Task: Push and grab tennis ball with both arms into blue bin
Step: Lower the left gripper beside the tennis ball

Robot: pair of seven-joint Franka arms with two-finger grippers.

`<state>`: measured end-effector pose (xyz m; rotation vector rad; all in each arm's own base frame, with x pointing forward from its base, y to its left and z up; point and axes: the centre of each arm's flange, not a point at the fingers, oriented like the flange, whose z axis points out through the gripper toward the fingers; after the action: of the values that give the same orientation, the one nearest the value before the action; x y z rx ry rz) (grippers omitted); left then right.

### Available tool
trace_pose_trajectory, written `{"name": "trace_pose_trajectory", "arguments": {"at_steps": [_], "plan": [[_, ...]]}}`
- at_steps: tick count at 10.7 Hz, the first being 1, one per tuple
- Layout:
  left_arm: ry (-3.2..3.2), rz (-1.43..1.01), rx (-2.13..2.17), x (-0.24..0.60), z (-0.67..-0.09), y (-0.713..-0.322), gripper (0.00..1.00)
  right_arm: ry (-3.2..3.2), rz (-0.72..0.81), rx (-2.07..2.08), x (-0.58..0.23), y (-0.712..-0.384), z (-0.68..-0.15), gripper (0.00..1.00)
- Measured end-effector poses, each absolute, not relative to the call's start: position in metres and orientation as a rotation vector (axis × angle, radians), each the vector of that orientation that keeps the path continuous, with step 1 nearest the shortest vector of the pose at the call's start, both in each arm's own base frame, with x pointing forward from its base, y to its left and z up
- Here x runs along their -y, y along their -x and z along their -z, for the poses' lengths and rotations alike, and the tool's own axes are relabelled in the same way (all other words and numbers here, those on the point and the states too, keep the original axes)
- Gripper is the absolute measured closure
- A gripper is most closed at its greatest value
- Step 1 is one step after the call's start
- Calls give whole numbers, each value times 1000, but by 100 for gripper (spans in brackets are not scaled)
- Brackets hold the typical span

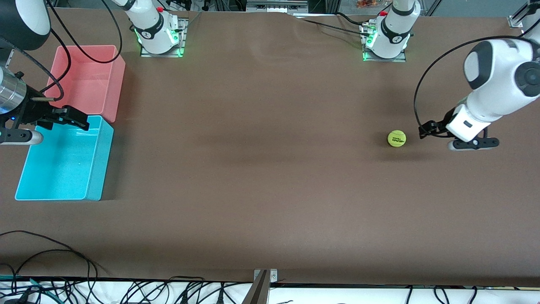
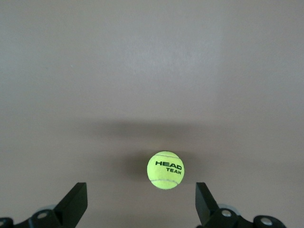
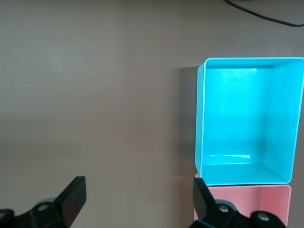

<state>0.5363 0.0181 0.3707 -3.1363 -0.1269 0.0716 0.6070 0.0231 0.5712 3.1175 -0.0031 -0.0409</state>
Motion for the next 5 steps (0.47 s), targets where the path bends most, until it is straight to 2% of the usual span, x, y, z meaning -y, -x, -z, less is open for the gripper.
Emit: {"name": "trace_pose_trajectory", "arguments": {"at_steps": [5], "plan": [[3136,-97,126,-17,-344,-524,1,-3118,42,3,-23,-607,-571,0]]}}
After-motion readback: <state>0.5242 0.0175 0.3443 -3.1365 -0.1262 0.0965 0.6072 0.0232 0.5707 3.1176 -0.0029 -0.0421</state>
